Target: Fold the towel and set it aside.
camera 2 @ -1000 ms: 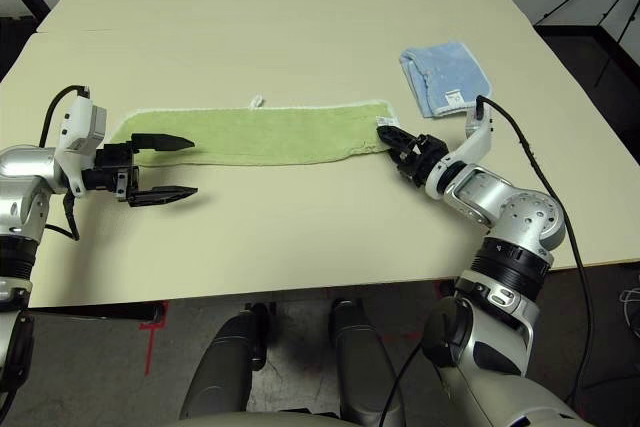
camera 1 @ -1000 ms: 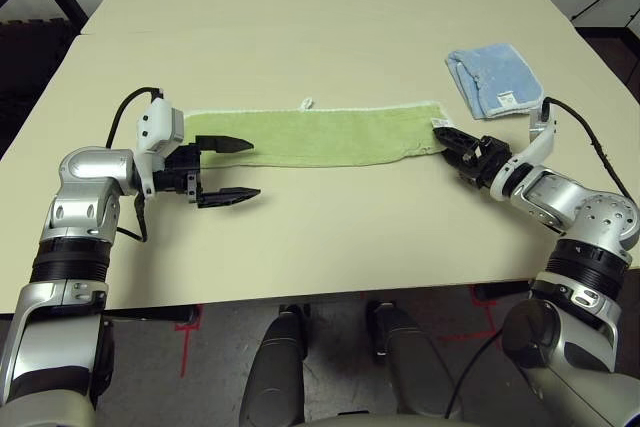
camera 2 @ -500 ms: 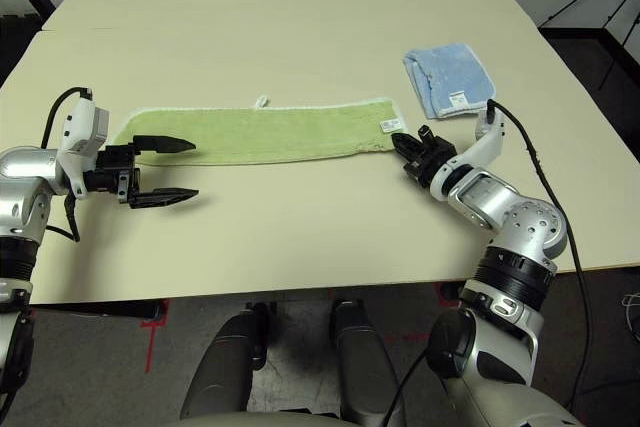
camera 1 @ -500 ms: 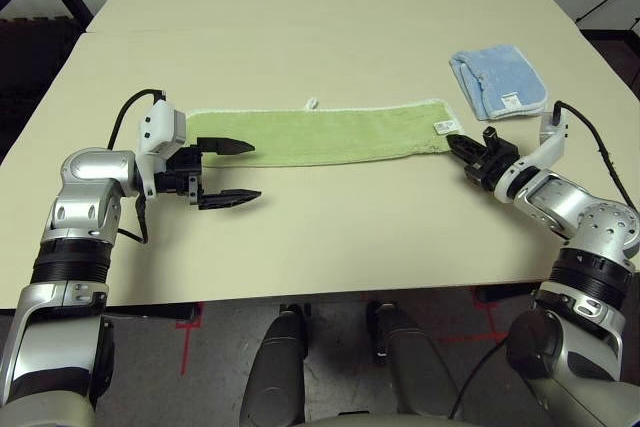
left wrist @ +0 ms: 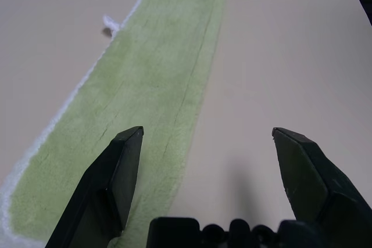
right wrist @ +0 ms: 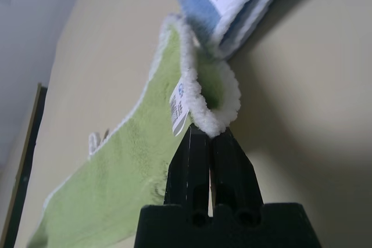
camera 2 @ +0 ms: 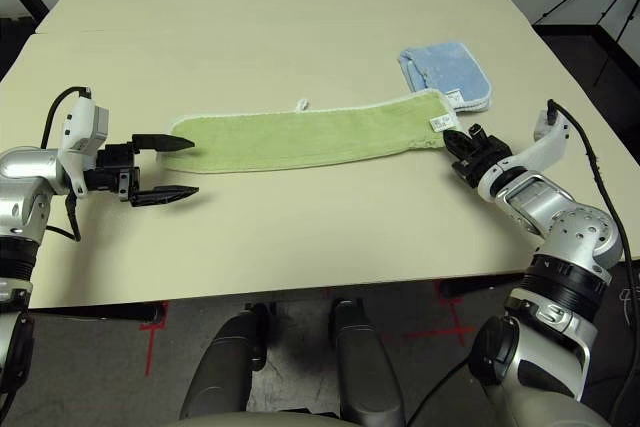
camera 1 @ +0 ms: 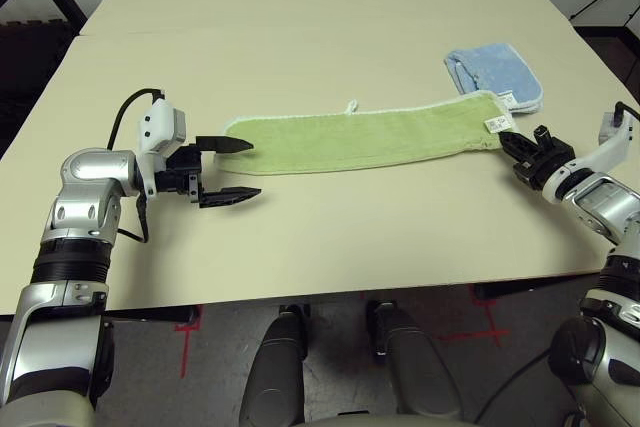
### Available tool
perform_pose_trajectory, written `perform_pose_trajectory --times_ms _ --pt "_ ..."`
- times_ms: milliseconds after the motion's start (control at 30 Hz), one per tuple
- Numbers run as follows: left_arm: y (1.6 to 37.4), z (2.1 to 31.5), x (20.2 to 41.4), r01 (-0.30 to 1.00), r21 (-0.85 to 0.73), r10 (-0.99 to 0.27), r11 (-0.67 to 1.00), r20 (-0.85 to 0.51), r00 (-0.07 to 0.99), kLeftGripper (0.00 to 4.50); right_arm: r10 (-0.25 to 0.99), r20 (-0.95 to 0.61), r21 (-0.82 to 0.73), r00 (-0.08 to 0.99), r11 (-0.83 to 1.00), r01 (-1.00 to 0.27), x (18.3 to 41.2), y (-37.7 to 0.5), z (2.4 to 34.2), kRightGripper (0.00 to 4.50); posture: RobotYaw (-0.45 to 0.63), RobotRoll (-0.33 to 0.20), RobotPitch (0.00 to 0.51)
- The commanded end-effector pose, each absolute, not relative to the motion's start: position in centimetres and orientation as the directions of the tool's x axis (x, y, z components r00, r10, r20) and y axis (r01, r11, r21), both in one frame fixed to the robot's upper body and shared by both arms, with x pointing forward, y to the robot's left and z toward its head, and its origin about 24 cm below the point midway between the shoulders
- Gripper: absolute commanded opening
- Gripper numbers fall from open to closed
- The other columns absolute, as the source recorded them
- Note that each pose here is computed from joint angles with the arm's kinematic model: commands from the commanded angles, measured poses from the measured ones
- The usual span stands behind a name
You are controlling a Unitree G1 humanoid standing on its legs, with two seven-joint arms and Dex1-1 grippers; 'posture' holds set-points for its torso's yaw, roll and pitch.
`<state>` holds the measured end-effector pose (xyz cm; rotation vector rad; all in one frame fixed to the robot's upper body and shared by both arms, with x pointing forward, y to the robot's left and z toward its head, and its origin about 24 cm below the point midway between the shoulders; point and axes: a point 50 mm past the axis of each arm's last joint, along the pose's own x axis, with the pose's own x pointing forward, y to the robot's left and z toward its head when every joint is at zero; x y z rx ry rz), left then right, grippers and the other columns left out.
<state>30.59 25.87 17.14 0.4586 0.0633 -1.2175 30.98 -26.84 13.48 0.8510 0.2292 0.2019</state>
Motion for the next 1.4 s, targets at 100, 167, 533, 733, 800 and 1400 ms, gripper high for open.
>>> perform_pose_trajectory --times_ms 100,167,533,733,800,1400 --pt "25.5 17.5 30.5 0.909 0.333 -0.904 0.249 -0.257 0.341 4.5 0.388 -0.049 0.747 0.92 0.625 -0.224 30.8 -24.8 14.3 0.01 0.0 0.0 0.188" --pt "25.4 17.6 30.5 0.909 0.336 -0.908 0.246 -0.249 0.337 4.5 0.483 -0.006 0.711 0.875 0.618 -0.337 30.5 -23.6 15.0 0.01 0.0 0.0 0.185" --pt "25.0 17.6 30.5 0.914 0.338 -0.909 0.224 -0.266 0.321 4.5 0.683 -0.044 0.549 0.729 0.626 -0.553 30.0 -19.4 16.2 0.01 0.0 0.0 0.176" --pt "25.0 17.5 30.5 0.916 0.336 -0.907 0.221 -0.274 0.319 4.5 0.694 -0.132 0.565 0.707 0.639 -0.522 30.8 -17.2 15.6 0.01 0.01 0.0 0.173" --pt "25.0 17.4 30.5 0.916 0.334 -0.906 0.222 -0.275 0.32 4.5 0.695 -0.123 0.577 0.708 0.631 -0.518 31.2 -16.3 15.7 0.01 0.01 0.0 0.172" --pt "25.2 17.3 30.3 0.918 0.331 -0.898 0.218 -0.3 0.322 4.5 0.752 -0.238 0.595 0.614 0.613 -0.52 31.9 -11.5 14.4 0.01 0.02 0.0 0.176"
